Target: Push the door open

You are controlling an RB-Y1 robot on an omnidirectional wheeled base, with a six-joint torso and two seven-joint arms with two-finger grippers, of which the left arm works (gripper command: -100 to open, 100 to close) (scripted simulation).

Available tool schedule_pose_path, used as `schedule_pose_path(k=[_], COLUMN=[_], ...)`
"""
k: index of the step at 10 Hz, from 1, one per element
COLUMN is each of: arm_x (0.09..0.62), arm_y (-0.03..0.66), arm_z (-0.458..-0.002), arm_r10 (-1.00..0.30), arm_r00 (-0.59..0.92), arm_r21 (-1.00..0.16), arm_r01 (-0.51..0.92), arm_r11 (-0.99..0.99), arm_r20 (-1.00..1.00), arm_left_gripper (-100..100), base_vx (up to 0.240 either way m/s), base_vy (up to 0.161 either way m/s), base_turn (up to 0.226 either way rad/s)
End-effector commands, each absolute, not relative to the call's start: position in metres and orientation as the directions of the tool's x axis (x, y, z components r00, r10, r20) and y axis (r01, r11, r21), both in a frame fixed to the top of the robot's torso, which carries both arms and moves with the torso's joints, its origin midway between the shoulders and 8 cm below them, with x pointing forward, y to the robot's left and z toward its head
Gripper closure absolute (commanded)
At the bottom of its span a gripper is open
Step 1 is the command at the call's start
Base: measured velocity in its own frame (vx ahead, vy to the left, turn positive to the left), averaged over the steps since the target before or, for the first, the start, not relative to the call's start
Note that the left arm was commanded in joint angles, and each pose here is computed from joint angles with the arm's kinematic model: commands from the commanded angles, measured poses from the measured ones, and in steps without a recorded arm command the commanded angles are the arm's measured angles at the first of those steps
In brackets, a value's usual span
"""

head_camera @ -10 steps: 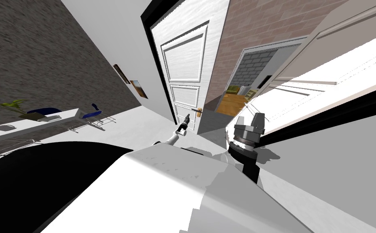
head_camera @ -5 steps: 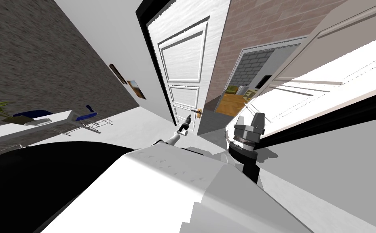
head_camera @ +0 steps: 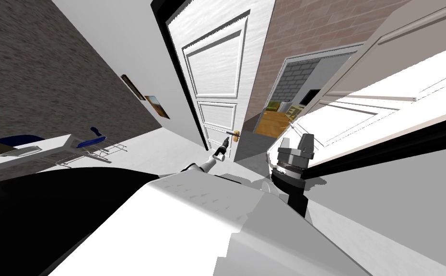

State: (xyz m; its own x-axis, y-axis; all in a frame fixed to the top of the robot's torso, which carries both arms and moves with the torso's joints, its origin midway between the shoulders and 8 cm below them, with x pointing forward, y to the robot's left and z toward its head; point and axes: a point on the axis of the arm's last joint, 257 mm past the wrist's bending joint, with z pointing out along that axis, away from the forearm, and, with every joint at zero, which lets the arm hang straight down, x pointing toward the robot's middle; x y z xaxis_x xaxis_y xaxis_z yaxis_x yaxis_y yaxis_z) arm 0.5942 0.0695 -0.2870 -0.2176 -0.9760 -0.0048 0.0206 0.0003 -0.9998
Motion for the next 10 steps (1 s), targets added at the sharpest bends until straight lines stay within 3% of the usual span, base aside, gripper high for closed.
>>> schedule_pose_path(k=[1, 5, 10], arm_x=[0.596, 0.601, 0.603], arm_y=[0.062, 0.088, 0.092], arm_z=[-0.290, -0.293, -0.294], arm_r10=[-0.974, -0.977, -0.980], arm_r00=[-0.226, -0.207, -0.198], arm_r21=[-1.000, -0.999, -0.999], arm_r01=[0.008, 0.010, 0.005], arm_r11=[0.001, 0.040, 0.035], arm_r20=[-0.003, -0.041, -0.036], arm_left_gripper=[-100, -100, -100], base_vx=[0.102, 0.083, 0.205], base_vy=[0.064, 0.003, -0.055], base_turn=[-0.030, -0.020, -0.021])
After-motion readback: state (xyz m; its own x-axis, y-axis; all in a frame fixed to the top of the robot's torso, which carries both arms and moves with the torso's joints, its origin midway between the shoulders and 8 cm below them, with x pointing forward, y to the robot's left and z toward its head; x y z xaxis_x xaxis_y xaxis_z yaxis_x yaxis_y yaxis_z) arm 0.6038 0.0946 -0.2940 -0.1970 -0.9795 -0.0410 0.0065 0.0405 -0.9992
